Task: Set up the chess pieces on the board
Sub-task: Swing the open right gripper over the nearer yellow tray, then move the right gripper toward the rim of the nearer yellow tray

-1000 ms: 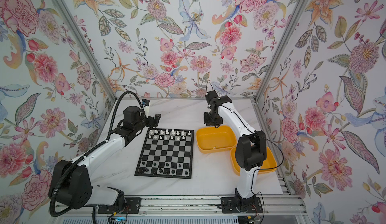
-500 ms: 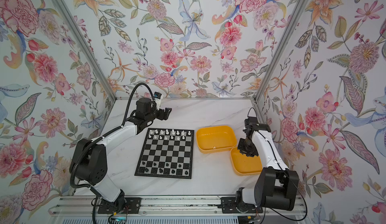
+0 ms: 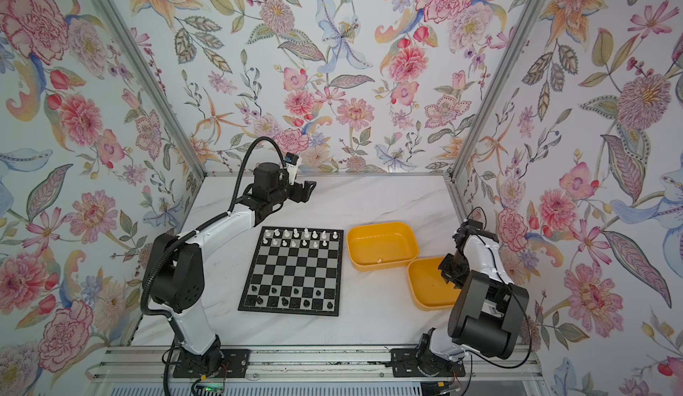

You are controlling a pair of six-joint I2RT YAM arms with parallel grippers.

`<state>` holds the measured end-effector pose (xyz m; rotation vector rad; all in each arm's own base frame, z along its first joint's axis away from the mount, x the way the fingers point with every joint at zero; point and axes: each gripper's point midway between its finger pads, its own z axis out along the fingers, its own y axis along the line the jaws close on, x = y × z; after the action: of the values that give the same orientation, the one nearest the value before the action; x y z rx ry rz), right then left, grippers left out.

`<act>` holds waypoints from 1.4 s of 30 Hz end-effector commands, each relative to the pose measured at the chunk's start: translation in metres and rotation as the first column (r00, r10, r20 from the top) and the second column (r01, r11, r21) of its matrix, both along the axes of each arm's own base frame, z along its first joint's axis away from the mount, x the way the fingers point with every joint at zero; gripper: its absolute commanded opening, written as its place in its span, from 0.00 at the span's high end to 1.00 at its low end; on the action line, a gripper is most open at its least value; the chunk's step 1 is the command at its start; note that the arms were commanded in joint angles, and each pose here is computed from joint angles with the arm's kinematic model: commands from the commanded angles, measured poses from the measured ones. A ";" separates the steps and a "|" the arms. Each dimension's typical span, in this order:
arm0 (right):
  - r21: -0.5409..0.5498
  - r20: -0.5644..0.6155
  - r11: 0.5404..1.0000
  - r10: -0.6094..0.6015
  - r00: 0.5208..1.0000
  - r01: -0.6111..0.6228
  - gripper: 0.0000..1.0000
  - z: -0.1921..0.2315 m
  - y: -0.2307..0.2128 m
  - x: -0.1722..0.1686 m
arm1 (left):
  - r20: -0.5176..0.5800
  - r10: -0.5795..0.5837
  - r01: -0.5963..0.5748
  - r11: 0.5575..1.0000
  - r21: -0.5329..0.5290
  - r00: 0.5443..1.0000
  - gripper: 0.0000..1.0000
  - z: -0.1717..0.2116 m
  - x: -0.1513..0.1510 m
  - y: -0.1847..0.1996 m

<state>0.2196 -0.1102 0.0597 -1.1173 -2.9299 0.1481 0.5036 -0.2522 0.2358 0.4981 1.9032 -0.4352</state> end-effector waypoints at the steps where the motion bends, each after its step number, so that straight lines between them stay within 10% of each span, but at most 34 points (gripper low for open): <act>1: -0.041 0.033 0.998 -0.052 0.998 0.053 0.73 0.000 -0.021 0.016 | 0.007 -0.004 0.004 1.000 -0.022 1.000 0.14 0.008 0.003 -0.008; 21: -0.175 0.023 0.980 -0.096 0.995 0.099 0.71 -0.002 -0.083 0.083 | -0.002 0.055 -0.055 0.998 -0.010 0.998 0.14 0.001 0.002 0.004; 42: -0.104 0.108 0.994 -0.032 0.994 0.043 0.71 0.004 -0.022 0.122 | -0.001 0.041 -0.041 0.999 -0.017 0.999 0.14 0.005 0.013 -0.004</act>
<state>0.3331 -0.1292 0.0610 -1.1756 -3.0282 0.2627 0.5141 -0.2511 0.2325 0.4507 1.9175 -0.4178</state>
